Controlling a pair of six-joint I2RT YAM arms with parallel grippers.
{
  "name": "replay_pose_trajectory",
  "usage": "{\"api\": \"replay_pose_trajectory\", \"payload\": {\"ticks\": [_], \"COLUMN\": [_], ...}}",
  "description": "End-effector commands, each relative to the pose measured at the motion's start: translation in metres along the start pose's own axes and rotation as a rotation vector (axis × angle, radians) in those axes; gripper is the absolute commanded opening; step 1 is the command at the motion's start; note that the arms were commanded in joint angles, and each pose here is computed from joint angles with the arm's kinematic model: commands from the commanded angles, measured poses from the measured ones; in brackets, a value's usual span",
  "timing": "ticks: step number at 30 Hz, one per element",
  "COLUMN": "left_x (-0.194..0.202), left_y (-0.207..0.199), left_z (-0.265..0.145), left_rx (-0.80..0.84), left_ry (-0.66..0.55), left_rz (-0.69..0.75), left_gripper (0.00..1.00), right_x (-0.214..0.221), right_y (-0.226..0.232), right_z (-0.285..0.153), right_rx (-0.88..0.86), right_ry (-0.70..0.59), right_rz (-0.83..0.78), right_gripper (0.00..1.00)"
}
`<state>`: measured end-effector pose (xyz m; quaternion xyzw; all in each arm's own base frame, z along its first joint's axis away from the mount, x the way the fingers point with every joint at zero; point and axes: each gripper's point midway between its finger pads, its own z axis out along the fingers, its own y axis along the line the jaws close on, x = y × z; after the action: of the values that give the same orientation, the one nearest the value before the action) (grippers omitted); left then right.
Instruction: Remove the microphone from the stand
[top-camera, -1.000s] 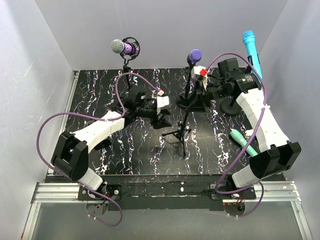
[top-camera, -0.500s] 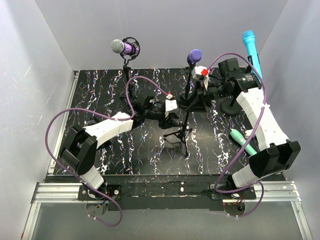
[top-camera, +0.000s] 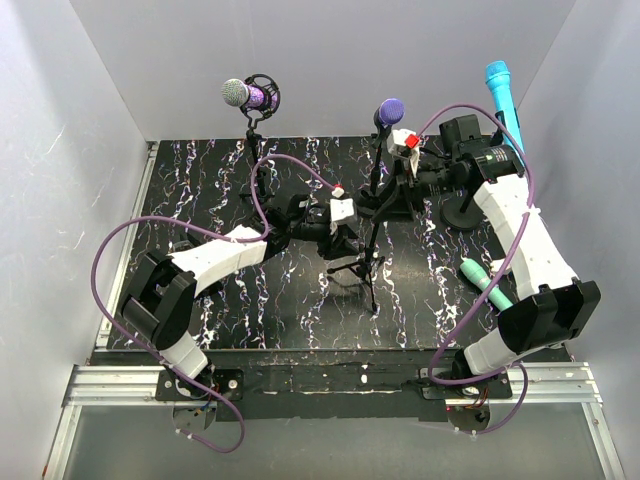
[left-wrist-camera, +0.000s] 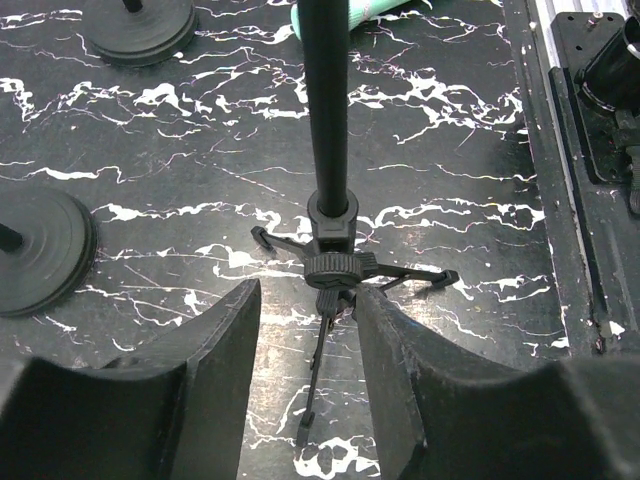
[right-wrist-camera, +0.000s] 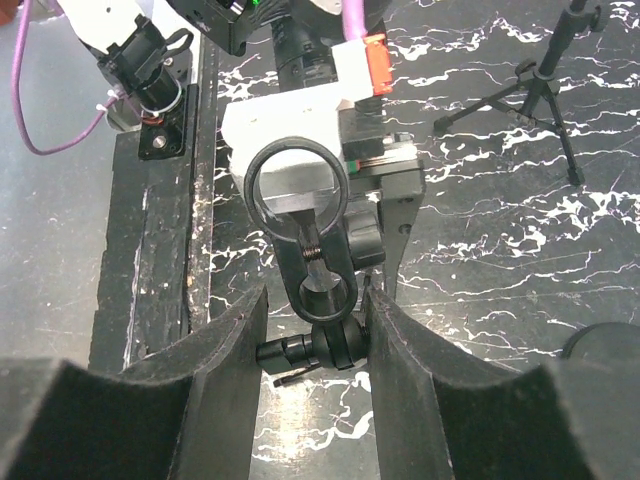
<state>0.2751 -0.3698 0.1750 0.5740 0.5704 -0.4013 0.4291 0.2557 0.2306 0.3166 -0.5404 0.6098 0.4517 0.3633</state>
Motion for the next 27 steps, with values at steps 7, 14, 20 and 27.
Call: {"api": "replay_pose_trajectory", "payload": {"ticks": [7,14,20,27], "left_x": [-0.008,-0.009,-0.01,-0.008], "left_y": [-0.01,-0.006,-0.002,-0.003], "left_z": [0.004,0.006,0.008,0.009], "left_rx": [0.041,0.009,-0.015,-0.016], "left_ry": [-0.036,-0.038,-0.046,-0.026], "left_rz": [0.004,-0.002,-0.032,-0.117], "left_gripper": [0.42,0.35,0.32,0.0], "right_x": [0.0,0.001,0.001,-0.001], "right_y": [-0.016,-0.016,-0.016,-0.013], "right_z": [-0.007,-0.006,-0.006,-0.007], "right_rx": [0.057,0.063,0.06,0.065], "right_ry": [-0.022,-0.025,-0.027,-0.029], "right_rz": [0.045,0.057,0.068,0.07], "right_gripper": [0.08,0.08,0.08,0.07]}}
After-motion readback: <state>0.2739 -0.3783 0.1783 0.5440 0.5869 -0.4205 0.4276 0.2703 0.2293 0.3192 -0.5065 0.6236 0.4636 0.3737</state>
